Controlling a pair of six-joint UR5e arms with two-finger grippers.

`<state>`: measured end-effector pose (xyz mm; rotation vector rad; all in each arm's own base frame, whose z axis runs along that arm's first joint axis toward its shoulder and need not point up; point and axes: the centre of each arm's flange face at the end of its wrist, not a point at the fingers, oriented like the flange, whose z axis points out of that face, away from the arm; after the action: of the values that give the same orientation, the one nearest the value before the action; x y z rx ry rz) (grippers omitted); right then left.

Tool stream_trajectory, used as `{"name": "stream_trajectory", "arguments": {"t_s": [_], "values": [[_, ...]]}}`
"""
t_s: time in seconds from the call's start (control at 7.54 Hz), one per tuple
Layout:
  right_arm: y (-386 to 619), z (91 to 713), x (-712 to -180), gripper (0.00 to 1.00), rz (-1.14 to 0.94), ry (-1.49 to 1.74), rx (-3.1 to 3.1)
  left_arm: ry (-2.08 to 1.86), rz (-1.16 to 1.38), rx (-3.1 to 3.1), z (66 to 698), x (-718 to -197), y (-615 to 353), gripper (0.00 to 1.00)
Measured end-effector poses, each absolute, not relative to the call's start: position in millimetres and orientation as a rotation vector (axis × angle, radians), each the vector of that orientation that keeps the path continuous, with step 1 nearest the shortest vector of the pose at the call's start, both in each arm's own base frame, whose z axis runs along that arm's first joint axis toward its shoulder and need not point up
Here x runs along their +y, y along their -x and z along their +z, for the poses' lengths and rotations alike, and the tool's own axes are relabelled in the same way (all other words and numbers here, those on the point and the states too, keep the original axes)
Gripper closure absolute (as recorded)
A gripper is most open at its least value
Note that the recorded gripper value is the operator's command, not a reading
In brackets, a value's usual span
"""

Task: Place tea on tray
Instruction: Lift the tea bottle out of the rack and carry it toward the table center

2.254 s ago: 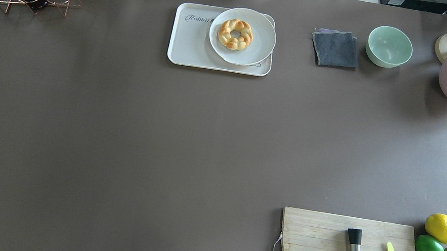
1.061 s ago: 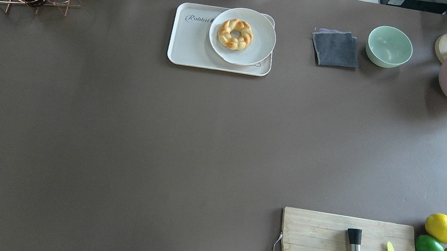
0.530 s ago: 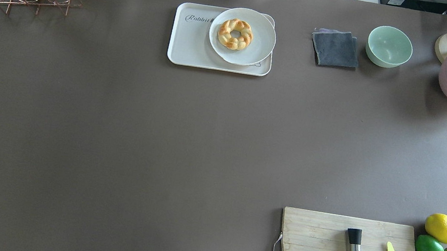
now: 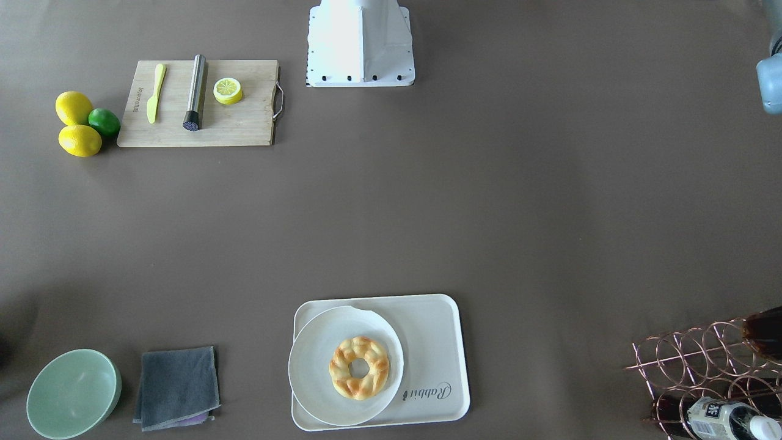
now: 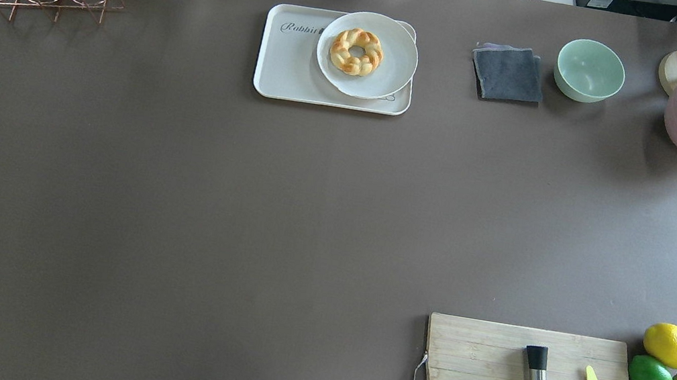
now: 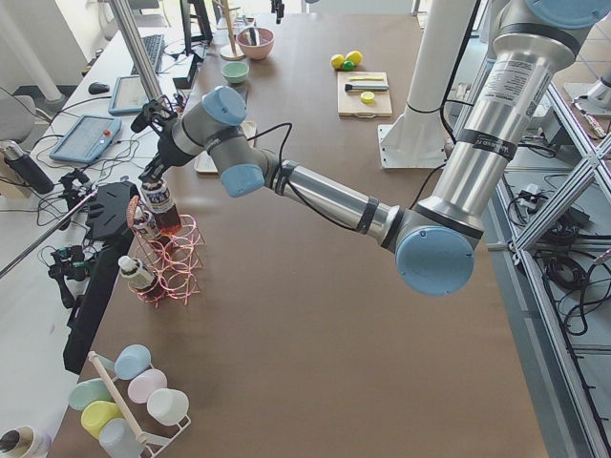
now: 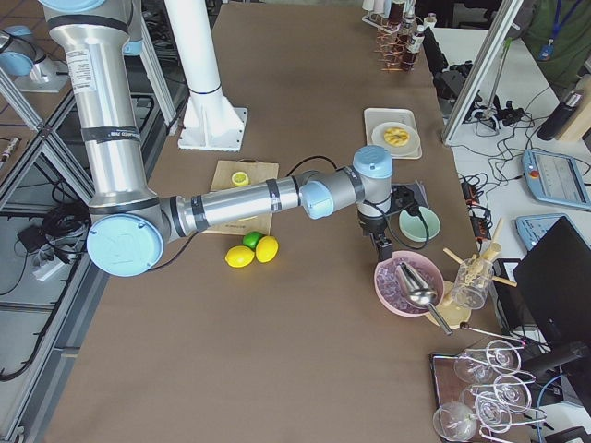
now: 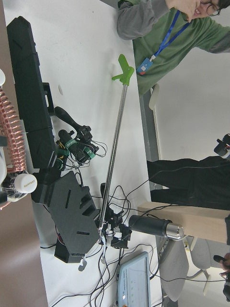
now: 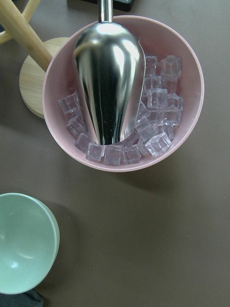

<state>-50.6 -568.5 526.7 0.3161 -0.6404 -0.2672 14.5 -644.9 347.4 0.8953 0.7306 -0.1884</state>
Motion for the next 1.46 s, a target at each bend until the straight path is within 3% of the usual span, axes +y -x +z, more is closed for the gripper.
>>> {"name": "stream_trajectory", "arguments": {"t_s": [0.27, 0.66, 1.06, 1.46], "values": [[50.4, 526.1, -568.4, 0.00, -0.266, -0.317, -0.642, -0.926, -0.091, 0.753, 291.1, -610.7, -44.9, 1.00], [58.1, 502.9, -577.3, 0.00, -0.287, -0.353, -0.655, -0.921, 0.121, 0.890, 235.8, -574.7, -182.8, 1.00], [112.0, 431.5, -606.2, 0.00, -0.394, -0.441, -0.697, -0.958, 0.276, 0.963, 183.1, -501.6, -351.1, 1.00], [173.4, 346.9, -622.2, 0.00, -0.501, -0.518, -0.785, -0.939, 0.324, 1.030, 161.5, -440.8, -431.9, 1.00]]}}
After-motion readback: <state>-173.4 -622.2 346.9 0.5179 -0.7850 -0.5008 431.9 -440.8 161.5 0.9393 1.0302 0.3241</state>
